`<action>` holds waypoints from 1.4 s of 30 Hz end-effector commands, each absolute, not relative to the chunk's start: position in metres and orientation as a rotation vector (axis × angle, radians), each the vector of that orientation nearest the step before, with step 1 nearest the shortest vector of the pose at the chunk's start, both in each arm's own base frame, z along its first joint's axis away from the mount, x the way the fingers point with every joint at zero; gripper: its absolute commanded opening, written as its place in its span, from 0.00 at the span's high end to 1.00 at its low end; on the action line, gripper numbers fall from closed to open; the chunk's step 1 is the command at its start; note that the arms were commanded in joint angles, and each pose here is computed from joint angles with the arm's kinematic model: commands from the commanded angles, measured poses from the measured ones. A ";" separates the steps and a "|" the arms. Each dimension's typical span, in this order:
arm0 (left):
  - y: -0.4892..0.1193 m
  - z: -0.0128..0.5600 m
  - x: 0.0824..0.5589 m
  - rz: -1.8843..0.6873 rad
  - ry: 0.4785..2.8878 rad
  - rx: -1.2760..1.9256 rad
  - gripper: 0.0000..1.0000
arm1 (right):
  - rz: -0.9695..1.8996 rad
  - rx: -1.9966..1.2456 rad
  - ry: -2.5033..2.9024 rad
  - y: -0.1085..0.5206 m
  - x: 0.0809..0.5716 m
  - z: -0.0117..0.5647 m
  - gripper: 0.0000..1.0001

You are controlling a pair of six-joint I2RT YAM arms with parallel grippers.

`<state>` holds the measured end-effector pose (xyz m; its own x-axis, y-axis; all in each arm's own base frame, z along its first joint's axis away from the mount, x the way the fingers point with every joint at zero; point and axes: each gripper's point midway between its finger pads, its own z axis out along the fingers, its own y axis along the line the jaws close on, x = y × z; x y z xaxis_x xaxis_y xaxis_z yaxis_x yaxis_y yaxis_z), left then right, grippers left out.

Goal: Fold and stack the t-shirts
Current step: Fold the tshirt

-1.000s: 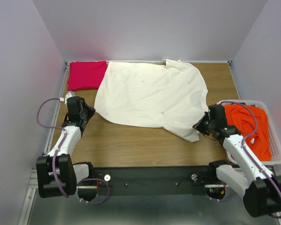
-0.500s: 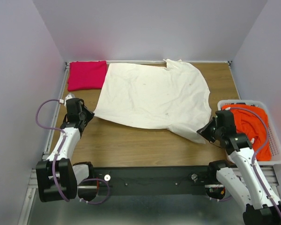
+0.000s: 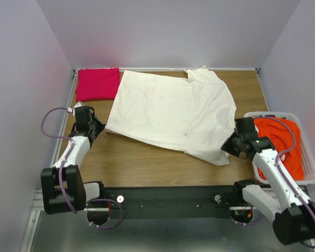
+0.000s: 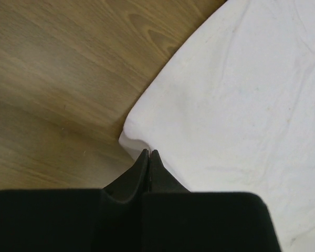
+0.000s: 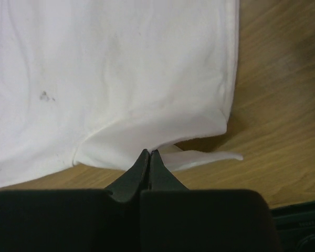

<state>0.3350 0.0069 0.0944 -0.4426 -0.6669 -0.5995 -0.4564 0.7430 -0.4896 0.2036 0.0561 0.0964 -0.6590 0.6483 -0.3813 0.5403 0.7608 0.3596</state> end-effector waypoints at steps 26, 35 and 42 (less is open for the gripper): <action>-0.025 0.096 0.463 -0.276 2.150 -0.833 1.00 | 0.010 0.852 2.313 0.030 0.380 0.106 1.00; -0.012 0.091 0.465 -0.250 2.143 -0.874 1.00 | 0.028 0.878 2.319 0.017 0.386 0.101 1.00; -0.013 0.091 0.467 -0.252 2.144 -0.869 1.00 | 0.036 0.903 2.310 0.006 0.382 0.100 1.00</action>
